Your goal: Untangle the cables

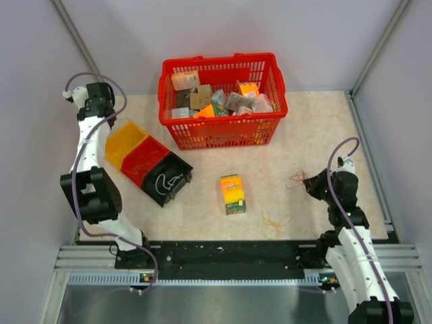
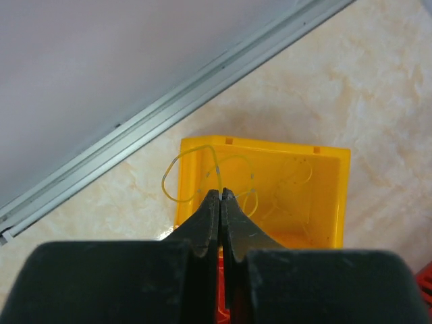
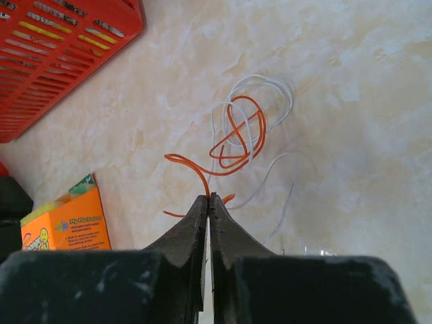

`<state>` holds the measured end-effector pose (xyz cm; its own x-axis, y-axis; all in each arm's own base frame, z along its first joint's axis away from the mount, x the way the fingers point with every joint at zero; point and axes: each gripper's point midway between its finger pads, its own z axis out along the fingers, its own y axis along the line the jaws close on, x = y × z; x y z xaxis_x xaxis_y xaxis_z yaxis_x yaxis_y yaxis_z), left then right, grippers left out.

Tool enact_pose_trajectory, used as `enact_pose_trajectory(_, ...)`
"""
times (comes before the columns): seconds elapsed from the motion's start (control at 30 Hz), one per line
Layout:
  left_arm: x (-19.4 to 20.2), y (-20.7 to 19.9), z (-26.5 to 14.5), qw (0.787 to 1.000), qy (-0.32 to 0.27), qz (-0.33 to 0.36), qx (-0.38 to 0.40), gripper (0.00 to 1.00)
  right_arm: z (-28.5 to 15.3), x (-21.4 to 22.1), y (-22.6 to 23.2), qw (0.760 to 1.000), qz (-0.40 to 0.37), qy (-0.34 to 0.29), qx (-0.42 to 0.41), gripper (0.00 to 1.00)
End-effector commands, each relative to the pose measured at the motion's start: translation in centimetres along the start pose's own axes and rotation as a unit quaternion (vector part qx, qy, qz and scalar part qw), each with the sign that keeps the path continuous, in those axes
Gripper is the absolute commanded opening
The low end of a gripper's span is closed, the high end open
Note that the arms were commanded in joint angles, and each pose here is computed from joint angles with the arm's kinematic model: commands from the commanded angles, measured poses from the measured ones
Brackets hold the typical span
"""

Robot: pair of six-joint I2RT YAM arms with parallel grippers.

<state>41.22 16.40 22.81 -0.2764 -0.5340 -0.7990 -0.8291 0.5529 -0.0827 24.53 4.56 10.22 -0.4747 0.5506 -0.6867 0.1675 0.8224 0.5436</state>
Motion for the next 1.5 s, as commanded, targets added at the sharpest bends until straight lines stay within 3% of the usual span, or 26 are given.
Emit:
enact_pose_trajectory(0.0, 0.8, -1.8, 1.5, 0.999, 0.025, 0.001, 0.024, 0.08, -0.1, -0.9, 1.1, 1.0, -0.008, -0.019, -0.02, 0.0)
enact_pose_trajectory(0.07, 1.3, -1.9, 1.6, 0.999, 0.033, 0.001, 0.022, 0.26, -0.1, -0.8, 1.1, 1.0, -0.009, -0.015, -0.02, 0.0)
enact_pose_trajectory(0.23, 2.6, -2.5, 0.2, 0.996, 0.067, -0.003, 0.06, 0.54, -0.2, -0.9, 1.3, 1.0, -0.011, -0.014, -0.024, 0.0)
enact_pose_trajectory(0.33, 3.3, -3.6, -1.3, 0.99, 0.085, -0.01, 0.108, 0.82, -0.3, -1.0, 1.5, 0.999, -0.013, -0.013, -0.026, 0.0)
enact_pose_trajectory(0.37, 3.4, -4.0, -2.0, 0.988, 0.09, -0.014, 0.124, 0.97, -0.3, -1.1, 1.5, 0.999, -0.015, -0.013, -0.028, 0.0)
enact_pose_trajectory(0.57, 3.2, -6.6, -5.5, 0.97, 0.076, -0.012, 0.229, 0.99, -0.7, -1.5, 1.7, 0.999, -0.035, -0.009, -0.024, 0.0)
enact_pose_trajectory(0.7, 4.1, -8.2, -7.2, 0.952, 0.104, -0.009, 0.289, 0.93, -0.7, -1.6, 1.8, 0.999, -0.039, -0.006, -0.024, 0.0)
enact_pose_trajectory(0.8, 5.9, -7.0, -6.9, 0.954, 0.12, -0.019, 0.272, 0.92, -0.5, -1.3, 1.4, 0.999, -0.036, 0.0, -0.017, 0.0)
enact_pose_trajectory(0.93, 6.7, -3.3, -4.0, 0.976, 0.096, -0.08, 0.181, 0.93, -0.4, -1.0, 1.1, 0.999, -0.035, 0.0, -0.011, 0.0)
enact_pose_trajectory(1.1, 5.9, 1.7, -1.2, 0.977, 0.101, -0.156, 0.107, 0.84, -0.4, -1.1, 1.0, 0.999, -0.039, -0.001, -0.008, 0.0)
enact_pose_trajectory(1.17, 4.5, 3.9, -0.6, 0.983, 0.06, -0.164, 0.065, 0.96, -0.3, -0.8, 0.8, 0.999, -0.037, 0.004, -0.007, 0.0)
enact_pose_trajectory(1.23, 4.4, 5.4, 0.5, 0.981, 0.051, -0.181, 0.04, 0.98, -0.1, -0.4, 0.8, 0.999, -0.037, 0.015, -0.008, 0.0)
enact_pose_trajectory(1.4, 6.7, 6.0, 4.3, 0.968, 0.109, -0.222, 0.043, 0.98, 0.4, -0.2, 1.3, 0.998, -0.042, 0.039, -0.018, 0.0)
enact_pose_trajectory(1.47, 7.3, 6.2, 5.6, 0.964, 0.121, -0.232, 0.046, 0.9, 0.5, -0.1, 1.3, 0.998, -0.041, 0.045, -0.016, 0.0)
